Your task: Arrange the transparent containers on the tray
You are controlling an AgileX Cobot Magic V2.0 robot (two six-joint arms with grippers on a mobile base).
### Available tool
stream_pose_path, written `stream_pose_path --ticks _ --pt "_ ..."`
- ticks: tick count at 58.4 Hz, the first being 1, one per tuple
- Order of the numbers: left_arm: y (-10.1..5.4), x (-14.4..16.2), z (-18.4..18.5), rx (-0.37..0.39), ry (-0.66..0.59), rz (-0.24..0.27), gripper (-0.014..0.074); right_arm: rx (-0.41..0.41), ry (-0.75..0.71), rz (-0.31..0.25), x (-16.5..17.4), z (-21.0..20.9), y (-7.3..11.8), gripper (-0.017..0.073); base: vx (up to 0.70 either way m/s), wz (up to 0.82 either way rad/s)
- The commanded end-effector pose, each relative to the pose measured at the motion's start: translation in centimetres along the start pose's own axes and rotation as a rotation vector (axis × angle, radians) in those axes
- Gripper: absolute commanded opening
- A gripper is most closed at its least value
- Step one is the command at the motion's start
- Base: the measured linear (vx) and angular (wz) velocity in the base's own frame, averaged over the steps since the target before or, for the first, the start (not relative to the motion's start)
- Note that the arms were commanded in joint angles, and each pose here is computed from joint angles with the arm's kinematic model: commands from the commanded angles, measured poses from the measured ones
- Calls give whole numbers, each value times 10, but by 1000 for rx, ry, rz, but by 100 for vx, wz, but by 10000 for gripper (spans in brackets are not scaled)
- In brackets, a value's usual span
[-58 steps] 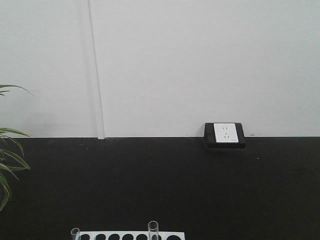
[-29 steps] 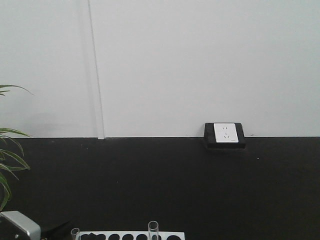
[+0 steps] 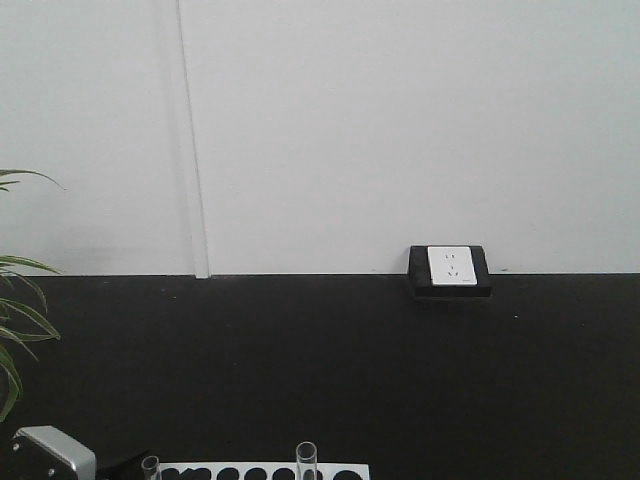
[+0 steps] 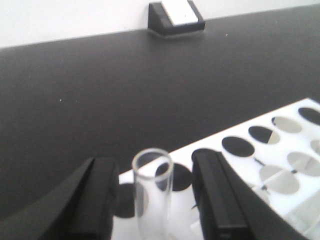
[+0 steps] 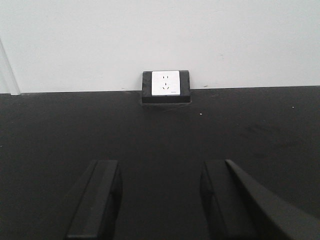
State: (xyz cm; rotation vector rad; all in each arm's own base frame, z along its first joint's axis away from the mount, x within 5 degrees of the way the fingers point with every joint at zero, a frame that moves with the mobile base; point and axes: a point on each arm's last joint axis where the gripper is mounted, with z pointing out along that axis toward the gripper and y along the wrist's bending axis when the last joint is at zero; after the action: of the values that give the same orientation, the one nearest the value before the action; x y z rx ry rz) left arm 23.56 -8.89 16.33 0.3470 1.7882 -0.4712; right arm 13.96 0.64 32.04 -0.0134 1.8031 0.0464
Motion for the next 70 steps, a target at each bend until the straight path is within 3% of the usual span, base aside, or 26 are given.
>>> stream_pose_path --ticks 1,29,48,56,70 --pt "-3 -21 0 20 -143 -3 410 -3 -112 -8 -18 -2 0 439 0 0" --pt "-3 -21 0 19 -142 -3 363 -3 -112 -8 -18 -2 0 439 0 0" --pt "-3 -21 0 16 -144 -3 181 -3 -114 -9 -18 -3 0 439 0 0" --pt "-3 -29 -4 5 -180 -7 127 -4 -123 -9 -19 -3 0 439 0 0" --pt "-1 -62 -26 -71 -334 -41 125 -5 -128 -9 -20 -3 0 439 0 0"
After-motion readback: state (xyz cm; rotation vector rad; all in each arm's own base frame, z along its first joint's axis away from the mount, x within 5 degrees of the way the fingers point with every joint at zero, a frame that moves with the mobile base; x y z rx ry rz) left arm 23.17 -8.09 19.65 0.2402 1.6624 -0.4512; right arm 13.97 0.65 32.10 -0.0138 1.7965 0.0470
